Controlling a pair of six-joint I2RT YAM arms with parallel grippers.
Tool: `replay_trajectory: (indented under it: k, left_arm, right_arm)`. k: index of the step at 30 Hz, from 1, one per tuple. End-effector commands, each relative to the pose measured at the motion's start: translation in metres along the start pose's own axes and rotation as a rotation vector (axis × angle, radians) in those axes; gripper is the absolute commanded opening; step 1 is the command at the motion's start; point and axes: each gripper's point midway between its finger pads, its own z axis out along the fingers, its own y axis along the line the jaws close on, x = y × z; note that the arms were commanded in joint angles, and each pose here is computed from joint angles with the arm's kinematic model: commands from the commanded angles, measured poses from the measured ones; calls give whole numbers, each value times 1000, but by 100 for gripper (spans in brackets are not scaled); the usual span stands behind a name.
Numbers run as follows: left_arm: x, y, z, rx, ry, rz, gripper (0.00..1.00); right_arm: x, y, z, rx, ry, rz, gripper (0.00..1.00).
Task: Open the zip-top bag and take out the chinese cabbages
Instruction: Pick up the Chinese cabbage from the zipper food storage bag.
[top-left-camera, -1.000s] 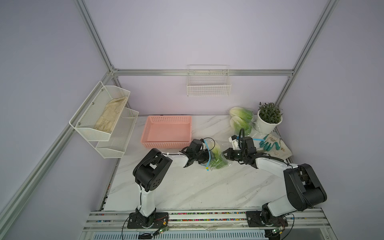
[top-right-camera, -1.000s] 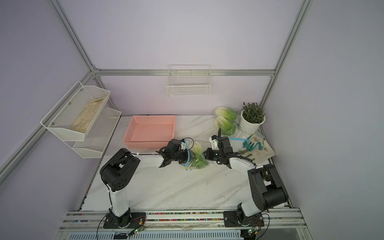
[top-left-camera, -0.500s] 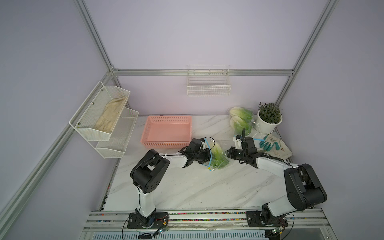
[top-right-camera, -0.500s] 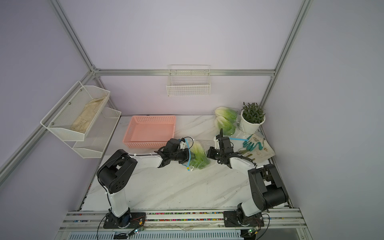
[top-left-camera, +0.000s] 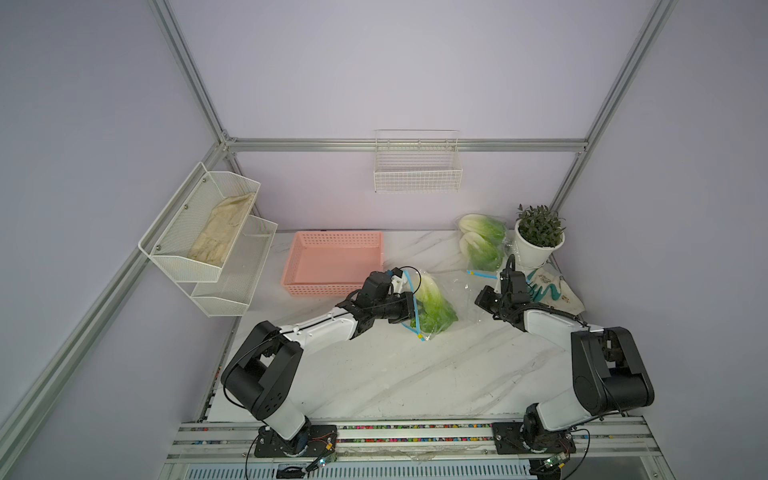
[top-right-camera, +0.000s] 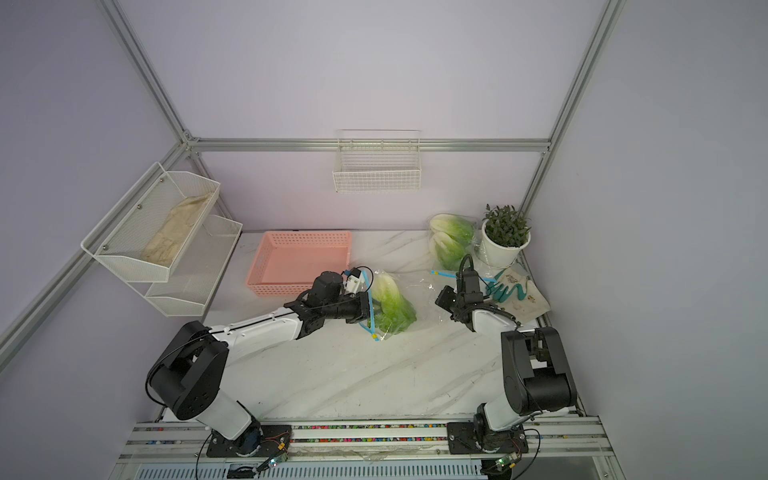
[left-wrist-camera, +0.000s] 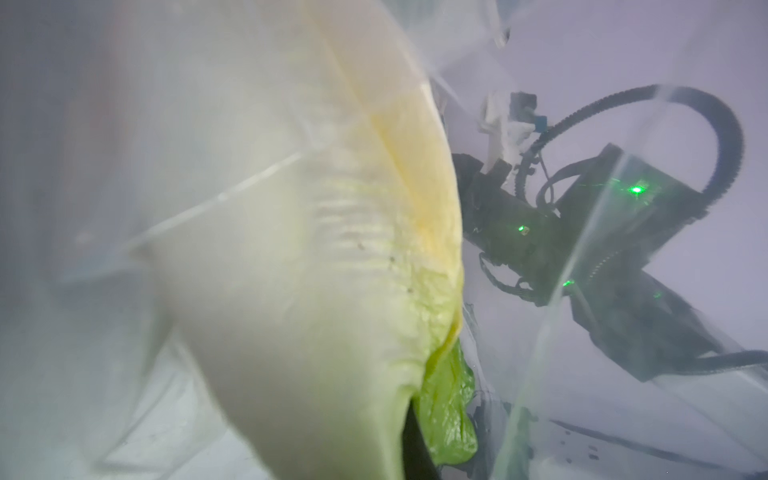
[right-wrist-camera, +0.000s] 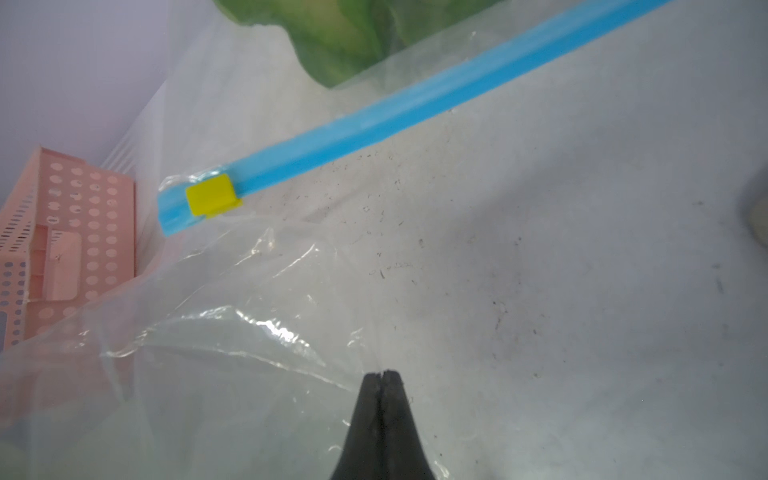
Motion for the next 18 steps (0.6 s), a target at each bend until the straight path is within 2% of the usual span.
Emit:
replay_trajectory:
  k: [1,10,18]
  left_arm:
    - [2,4,-16,-15,-6,53,6]
    - [7,12,-44,-68,-13,77,6]
    - [8,7,-67,-65,-49,97,6]
  right_arm:
    - [-17,-1,2,-2,-56,36,0]
    - [-40,-39,-7,89,-133,101,0]
    - [-56,-52,-6,112,-166,125,0]
